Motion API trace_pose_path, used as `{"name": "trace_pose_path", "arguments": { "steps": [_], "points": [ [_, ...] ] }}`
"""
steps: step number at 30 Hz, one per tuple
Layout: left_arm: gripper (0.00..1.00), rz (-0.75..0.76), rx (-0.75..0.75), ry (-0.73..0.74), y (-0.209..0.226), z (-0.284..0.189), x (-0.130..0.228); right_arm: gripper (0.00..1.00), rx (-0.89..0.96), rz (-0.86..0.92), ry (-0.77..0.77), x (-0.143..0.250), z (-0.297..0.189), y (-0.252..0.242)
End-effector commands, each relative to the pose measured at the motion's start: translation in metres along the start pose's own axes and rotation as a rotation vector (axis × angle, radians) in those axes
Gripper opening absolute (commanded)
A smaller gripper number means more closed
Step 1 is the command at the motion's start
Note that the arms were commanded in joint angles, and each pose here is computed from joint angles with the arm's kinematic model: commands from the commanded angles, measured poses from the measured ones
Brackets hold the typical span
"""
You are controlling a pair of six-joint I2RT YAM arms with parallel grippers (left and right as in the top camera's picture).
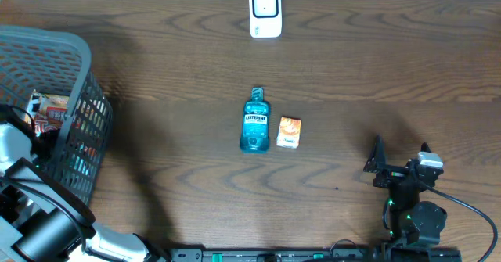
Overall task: Scan the item barcode
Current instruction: 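Reach the left gripper into the basket and grasp the mint-green wipes pack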
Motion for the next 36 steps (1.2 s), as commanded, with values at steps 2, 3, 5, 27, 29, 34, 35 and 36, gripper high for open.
{"name": "trace_pose_path", "arguments": {
  "steps": [2, 3, 5, 27, 29, 34, 35, 36],
  "points": [
    [0.98, 0.015, -0.015, 0.021, 0.011, 0.019, 0.008, 0.99, 0.0, 0.008, 0.0, 0.001, 0.0, 0.0],
    [0.97, 0.014, -0.025, 0.029, 0.014, 0.022, 0.011, 0.99, 0.0, 0.008, 0.0, 0.001, 0.0, 0.0],
    [0.87, 0.016, -0.035, 0.037, 0.018, 0.024, 0.013, 0.99, 0.0, 0.007, 0.001, 0.001, 0.0, 0.0],
    [0.49, 0.104, 0.59, -0.199, 0.003, -0.173, 0.039, 0.99, 0.0, 0.008, 0.0, 0.001, 0.0, 0.0],
    [0.49, 0.116, 0.709, -0.261, 0.009, -0.206, 0.048, 0.99, 0.0, 0.008, 0.0, 0.001, 0.0, 0.0],
    [0.49, 0.245, 1.119, -0.397, 0.029, -0.303, 0.092, 0.99, 0.0, 0.008, 0.0, 0.001, 0.0, 0.0],
    [0.49, 0.288, 1.204, -0.399, 0.032, -0.319, 0.104, 0.99, 0.0, 0.008, 0.0, 0.001, 0.0, 0.0],
    [0.49, 0.338, 1.276, -0.394, 0.034, -0.333, 0.116, 0.99, 0.0, 0.008, 0.001, 0.001, 0.0, 0.0]
  ]
}}
Point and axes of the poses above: each gripper's point midway between its finger pads, its own z axis out along the fingers, its own y axis along the line the jaws close on, x = y × z, the point moved 4 cm from there along -z, back along the fingers
